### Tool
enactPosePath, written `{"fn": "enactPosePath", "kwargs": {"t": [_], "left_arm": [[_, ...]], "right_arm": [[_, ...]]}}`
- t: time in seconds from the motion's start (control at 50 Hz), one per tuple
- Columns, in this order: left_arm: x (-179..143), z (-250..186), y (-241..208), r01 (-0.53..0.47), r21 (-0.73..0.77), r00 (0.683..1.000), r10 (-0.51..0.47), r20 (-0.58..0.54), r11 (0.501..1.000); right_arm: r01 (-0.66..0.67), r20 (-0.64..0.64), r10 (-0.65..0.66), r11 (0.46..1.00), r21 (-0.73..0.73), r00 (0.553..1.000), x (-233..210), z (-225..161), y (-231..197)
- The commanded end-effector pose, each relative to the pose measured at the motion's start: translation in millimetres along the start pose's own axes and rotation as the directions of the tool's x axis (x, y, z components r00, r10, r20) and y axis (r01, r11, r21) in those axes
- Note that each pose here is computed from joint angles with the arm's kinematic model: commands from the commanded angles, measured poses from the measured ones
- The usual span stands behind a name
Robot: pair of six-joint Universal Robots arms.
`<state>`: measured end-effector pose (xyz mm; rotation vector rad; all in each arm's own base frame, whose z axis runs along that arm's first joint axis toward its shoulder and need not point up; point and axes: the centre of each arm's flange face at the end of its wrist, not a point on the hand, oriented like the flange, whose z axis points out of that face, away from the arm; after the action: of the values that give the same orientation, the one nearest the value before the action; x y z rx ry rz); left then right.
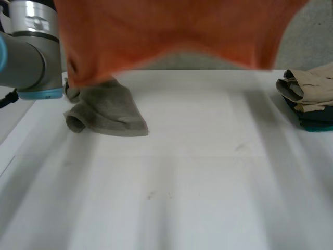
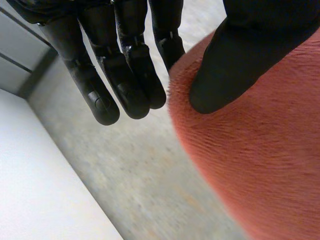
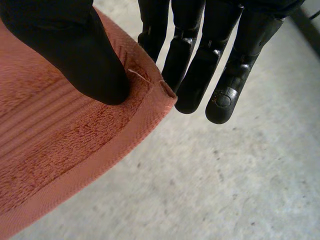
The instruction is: Fold the laundry.
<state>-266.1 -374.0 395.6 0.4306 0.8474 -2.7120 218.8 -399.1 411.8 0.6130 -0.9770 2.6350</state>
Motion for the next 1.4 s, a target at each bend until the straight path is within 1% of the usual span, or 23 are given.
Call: {"fn": "enactPosePath", "kwargs": {"t": [0.02, 0.08, 0.14, 0.16, 0.22, 0.24, 0.26, 0.32, 0.38, 0.4, 0.46, 0.48, 0.5, 0.58, 0.64, 0.7, 0.76, 0.9, 1.02, 1.1, 1.2, 1.28, 1.4], "left_arm": [[9, -46, 24, 0.033, -0.158, 0.991, -0.052, -0.122, 0.987], [13, -66, 31, 0.028, -0.217, 0.986, -0.063, -0.155, 0.976], [20, -97, 38, 0.015, -0.294, 0.974, -0.080, -0.210, 0.956], [22, -105, 40, 0.012, -0.311, 0.970, -0.086, -0.226, 0.950], [29, -141, 46, -0.006, -0.381, 0.948, -0.115, -0.295, 0.924], [31, -150, 48, -0.013, -0.400, 0.942, -0.122, -0.312, 0.917], [34, -168, 51, -0.024, -0.435, 0.928, -0.141, -0.344, 0.900], [35, -191, 56, -0.045, -0.480, 0.911, -0.162, -0.380, 0.876], [35, -218, 59, -0.074, -0.536, 0.891, -0.185, -0.414, 0.841], [35, -225, 60, -0.082, -0.549, 0.886, -0.191, -0.422, 0.832], [33, -247, 59, -0.127, -0.594, 0.866, -0.204, -0.458, 0.794], [32, -252, 58, -0.139, -0.606, 0.861, -0.207, -0.465, 0.783], [31, -261, 58, -0.162, -0.630, 0.848, -0.219, -0.482, 0.760], [28, -277, 58, -0.195, -0.680, 0.825, -0.257, -0.503, 0.707], [26, -280, 61, -0.203, -0.695, 0.824, -0.263, -0.501, 0.689], [22, -278, 68, -0.202, -0.706, 0.834, -0.258, -0.488, 0.679], [19, -275, 74, -0.196, -0.704, 0.837, -0.258, -0.483, 0.683], [4, -266, 91, -0.186, -0.711, 0.863, -0.233, -0.448, 0.678], [-5, -267, 101, -0.149, -0.750, 0.879, -0.260, -0.399, 0.644], [-5, -271, 101, -0.097, -0.779, 0.870, -0.327, -0.368, 0.620], [-2, -279, 96, -0.065, -0.828, 0.832, -0.427, -0.353, 0.557], [-4, -280, 97, -0.071, -0.843, 0.827, -0.441, -0.349, 0.534], [-4, -276, 105, -0.069, -0.846, 0.834, -0.435, -0.341, 0.529]], "right_arm": [[-0.069, 0.060, 0.076, 0.993, -0.101, 0.995, -11, -21, 13], [-0.074, 0.105, 0.092, 0.984, -0.160, 0.990, -22, -35, 23], [-0.081, 0.174, 0.130, 0.960, -0.267, 0.976, -38, -62, 42], [-0.086, 0.218, 0.164, 0.940, -0.331, 0.962, -48, -81, 51], [-0.086, 0.279, 0.221, 0.900, -0.426, 0.935, -64, -111, 62], [-0.080, 0.317, 0.259, 0.872, -0.484, 0.912, -73, -132, 67], [-0.077, 0.332, 0.282, 0.853, -0.515, 0.900, -78, -143, 70], [-0.055, 0.383, 0.353, 0.793, -0.607, 0.854, -92, -182, 74], [-0.028, 0.408, 0.392, 0.748, -0.663, 0.825, -97, -206, 75], [-0.004, 0.411, 0.410, 0.712, -0.702, 0.814, -96, -219, 77], [0.032, 0.401, 0.435, 0.645, -0.764, 0.806, -88, -237, 84], [0.052, 0.396, 0.450, 0.605, -0.794, 0.800, -83, -246, 86], [0.064, 0.395, 0.456, 0.587, -0.807, 0.798, -80, -250, 87], [0.099, 0.387, 0.459, 0.536, -0.839, 0.800, -69, -259, 94], [0.094, 0.370, 0.461, 0.518, -0.850, 0.807, -60, -261, 102], [0.083, 0.361, 0.467, 0.516, -0.853, 0.807, -56, -261, 106], [0.063, 0.345, 0.484, 0.508, -0.859, 0.804, -53, -262, 110], [0.052, 0.333, 0.484, 0.505, -0.862, 0.809, -49, -261, 114], [0.048, 0.329, 0.487, 0.502, -0.864, 0.809, -49, -262, 115], [0.049, 0.328, 0.489, 0.500, -0.865, 0.808, -49, -262, 115], [0.049, 0.328, 0.490, 0.498, -0.866, 0.808, -49, -263, 115], [0.049, 0.329, 0.492, 0.500, -0.865, 0.806, -50, -263, 114], [0.049, 0.329, 0.492, 0.500, -0.865, 0.806, -50, -263, 115]]}}
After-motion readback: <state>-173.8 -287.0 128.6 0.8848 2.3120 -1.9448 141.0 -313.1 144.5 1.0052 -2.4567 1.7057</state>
